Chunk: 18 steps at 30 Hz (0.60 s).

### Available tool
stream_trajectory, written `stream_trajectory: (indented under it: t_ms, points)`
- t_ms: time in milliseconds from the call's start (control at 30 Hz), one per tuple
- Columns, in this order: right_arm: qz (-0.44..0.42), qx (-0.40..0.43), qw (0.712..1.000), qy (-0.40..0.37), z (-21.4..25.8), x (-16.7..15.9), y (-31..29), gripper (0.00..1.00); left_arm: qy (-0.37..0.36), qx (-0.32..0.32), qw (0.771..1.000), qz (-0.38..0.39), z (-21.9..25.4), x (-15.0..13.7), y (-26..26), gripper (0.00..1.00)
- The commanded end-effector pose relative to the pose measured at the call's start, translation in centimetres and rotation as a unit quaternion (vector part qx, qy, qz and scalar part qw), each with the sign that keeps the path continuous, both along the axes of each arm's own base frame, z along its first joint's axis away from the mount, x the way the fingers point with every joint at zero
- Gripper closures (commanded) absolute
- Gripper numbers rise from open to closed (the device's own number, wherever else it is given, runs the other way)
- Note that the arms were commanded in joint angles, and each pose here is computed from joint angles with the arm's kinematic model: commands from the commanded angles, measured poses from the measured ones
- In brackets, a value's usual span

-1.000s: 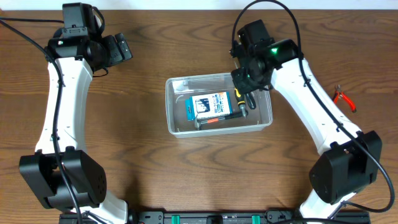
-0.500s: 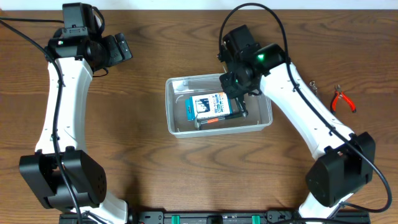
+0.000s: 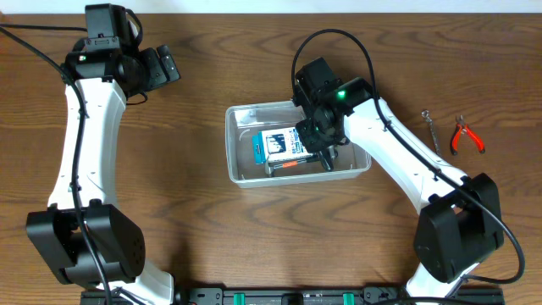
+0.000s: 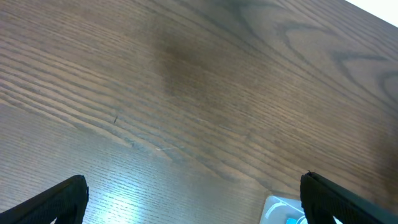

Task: Pack container
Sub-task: 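Carry the screwdriver with the right gripper and lower it into the container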

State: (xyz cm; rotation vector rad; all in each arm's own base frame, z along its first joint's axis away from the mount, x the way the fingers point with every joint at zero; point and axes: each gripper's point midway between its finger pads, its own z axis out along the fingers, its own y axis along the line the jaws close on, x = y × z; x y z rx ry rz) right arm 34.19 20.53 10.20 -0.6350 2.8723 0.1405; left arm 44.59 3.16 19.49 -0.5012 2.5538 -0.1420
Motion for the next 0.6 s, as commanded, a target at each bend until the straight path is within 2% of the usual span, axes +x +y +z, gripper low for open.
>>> stream_trajectory:
  t_ms: [0,467,533,567]
  points:
    - [-0.002,0.001,1.000,0.001,-0.3,-0.1,0.4,0.99,-0.006,-0.004,1.000,0.005,0.5,0.2,0.0,0.02]
    - [-0.002,-0.009,1.000,0.018,-3.9,-1.4,-0.4,0.98,-0.006,-0.004,1.000,0.005,0.5,0.2,0.0,0.02]
    - [-0.002,-0.011,1.000,0.021,-4.2,-1.6,-0.5,0.96,-0.006,-0.004,1.000,0.005,0.5,0.2,0.0,0.02]
    - [-0.002,-0.011,1.000,0.021,-4.3,-1.6,-0.6,0.89,-0.006,-0.004,1.000,0.005,0.5,0.2,0.0,0.02]
